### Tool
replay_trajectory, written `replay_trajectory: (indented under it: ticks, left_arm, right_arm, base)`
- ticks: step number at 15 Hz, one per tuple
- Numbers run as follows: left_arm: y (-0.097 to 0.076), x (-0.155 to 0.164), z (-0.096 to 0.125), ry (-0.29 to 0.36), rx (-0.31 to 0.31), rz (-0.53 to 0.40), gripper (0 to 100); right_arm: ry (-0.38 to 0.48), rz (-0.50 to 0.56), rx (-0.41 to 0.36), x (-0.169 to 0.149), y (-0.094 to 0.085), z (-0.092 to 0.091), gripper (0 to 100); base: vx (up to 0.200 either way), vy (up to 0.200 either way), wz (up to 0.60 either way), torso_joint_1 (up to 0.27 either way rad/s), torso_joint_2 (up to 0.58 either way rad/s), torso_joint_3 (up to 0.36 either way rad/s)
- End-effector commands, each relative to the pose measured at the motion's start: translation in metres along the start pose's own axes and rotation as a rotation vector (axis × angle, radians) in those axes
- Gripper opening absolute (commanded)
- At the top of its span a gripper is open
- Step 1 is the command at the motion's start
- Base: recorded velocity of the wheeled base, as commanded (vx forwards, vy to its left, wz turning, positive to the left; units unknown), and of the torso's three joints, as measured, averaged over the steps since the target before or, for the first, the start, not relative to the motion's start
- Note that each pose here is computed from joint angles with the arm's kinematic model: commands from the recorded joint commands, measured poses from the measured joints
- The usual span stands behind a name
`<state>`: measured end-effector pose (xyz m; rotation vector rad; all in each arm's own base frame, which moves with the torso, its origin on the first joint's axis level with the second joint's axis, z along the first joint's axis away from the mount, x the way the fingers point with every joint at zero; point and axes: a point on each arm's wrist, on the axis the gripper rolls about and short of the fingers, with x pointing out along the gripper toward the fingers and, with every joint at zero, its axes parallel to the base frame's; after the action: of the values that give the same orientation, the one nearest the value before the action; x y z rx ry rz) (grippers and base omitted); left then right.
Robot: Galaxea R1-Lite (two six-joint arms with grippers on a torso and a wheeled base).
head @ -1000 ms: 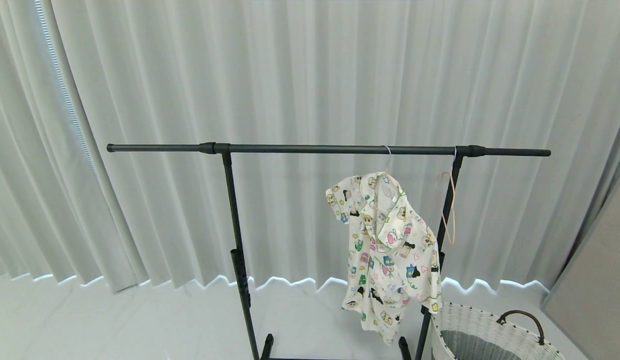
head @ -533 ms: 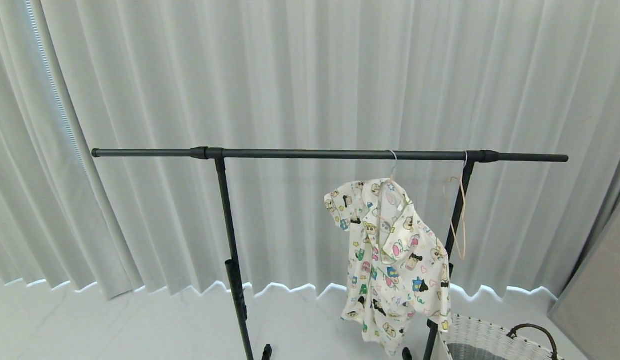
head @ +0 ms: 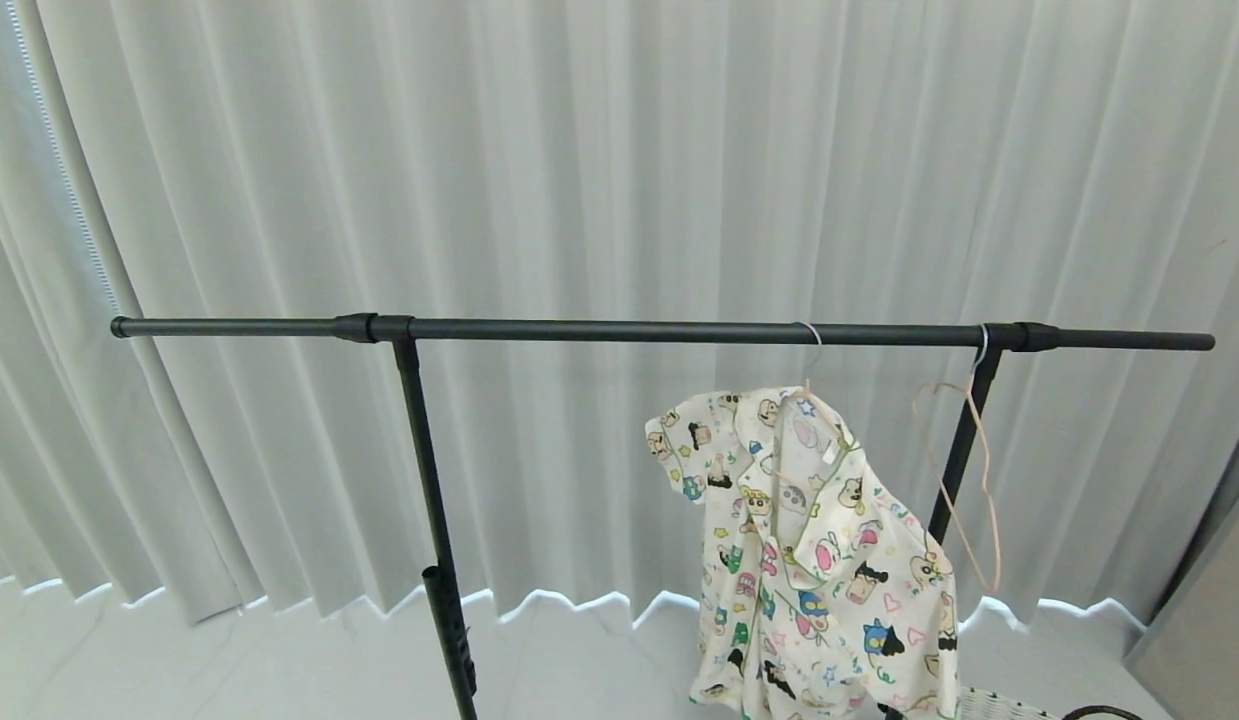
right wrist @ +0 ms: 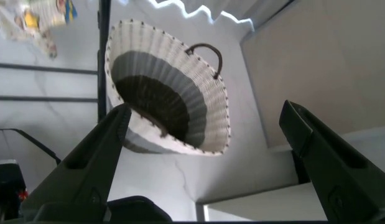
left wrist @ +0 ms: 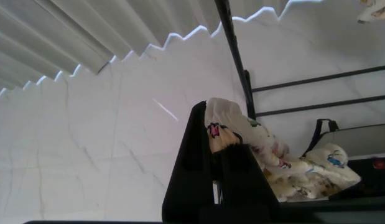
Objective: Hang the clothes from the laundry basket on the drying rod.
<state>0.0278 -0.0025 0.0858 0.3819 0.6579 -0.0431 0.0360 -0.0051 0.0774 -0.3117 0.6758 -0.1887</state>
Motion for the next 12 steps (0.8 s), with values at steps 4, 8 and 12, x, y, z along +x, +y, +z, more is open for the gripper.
replay_trajectory:
  ticks: [4,8,12]
  left_arm:
    - [0.0,0.0,0.0,-0.003,-0.003,0.001,0]
    - [0.0,0.0,0.0,-0.003,-0.002,0.001,0]
    - [0.001,-0.002,-0.001,-0.019,-0.011,0.002,0]
  right_arm:
    - [0.078,0.061,0.097,0.005,0.003,-0.001,100]
    - [-0.006,0.164,0.14,0.01,-0.005,0.06,100]
    - [-0.077,0.159,0.251,0.057,-0.008,0.157,100]
  base:
    - [0.05,0.0,0.0,0.001,0.0,0.001]
    - [0.0,0.0,0.0,0.0,0.0,0.0]
    - [0.0,0.0,0.0,0.0,0.0,0.0]
